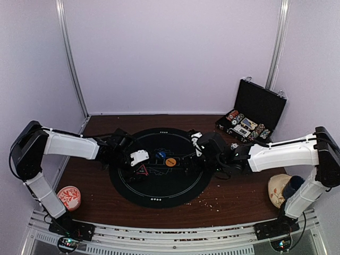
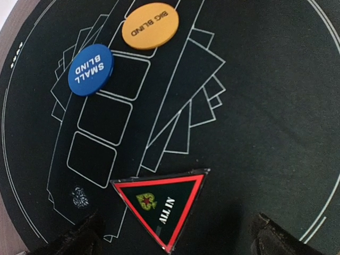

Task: Distribute texas hold em gaming equipment
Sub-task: Move the all-in button to the poker table mat.

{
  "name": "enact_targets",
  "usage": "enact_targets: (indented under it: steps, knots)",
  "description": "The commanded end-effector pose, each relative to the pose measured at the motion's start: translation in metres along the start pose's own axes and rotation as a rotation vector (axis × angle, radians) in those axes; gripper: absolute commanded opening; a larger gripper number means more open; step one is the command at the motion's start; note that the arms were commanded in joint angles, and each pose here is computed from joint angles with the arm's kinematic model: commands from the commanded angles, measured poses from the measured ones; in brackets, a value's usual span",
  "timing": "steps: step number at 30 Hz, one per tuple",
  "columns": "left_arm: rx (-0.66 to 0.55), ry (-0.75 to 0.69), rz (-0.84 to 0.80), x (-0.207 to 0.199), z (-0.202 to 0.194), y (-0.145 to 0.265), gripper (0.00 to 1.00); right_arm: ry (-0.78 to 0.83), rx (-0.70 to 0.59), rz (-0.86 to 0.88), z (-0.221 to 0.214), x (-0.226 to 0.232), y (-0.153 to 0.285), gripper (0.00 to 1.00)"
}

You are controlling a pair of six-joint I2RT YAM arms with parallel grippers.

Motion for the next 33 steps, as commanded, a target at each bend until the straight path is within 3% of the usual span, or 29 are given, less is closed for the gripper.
enact_targets:
  steps: [1, 12, 19, 27, 33]
  knots:
    - [-0.021, 0.036, 0.067, 0.013, 0.014, -0.006, 0.98, -0.029, -0.040, -0.028, 0.006, -0.006, 0.007, 1.00]
    - [0.017, 0.075, 0.116, 0.022, 0.014, -0.025, 0.94, -0.026, -0.030, -0.037, 0.005, -0.006, 0.004, 1.00]
    - [0.048, 0.123, 0.118, 0.032, 0.011, -0.035, 0.82, -0.021, -0.027, -0.044, 0.004, -0.006, 0.003, 1.00]
    - [0.014, 0.167, -0.036, 0.025, 0.015, -0.028, 0.87, -0.019, -0.024, -0.047, 0.004, -0.006, 0.002, 1.00]
    - [0.066, 0.207, 0.037, 0.033, 0.006, -0.038, 0.74, -0.019, -0.021, -0.054, 0.003, -0.007, 0.001, 1.00]
Point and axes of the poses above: each gripper's point midway between its finger pads, its own y axis back along the fingers, its own x axis along the line the jaws close on, z = x × y, the point moved 8 cm from there along y, back along the fingers, and after that the axes turned 10 degrees about y, right-handed, at the moved point
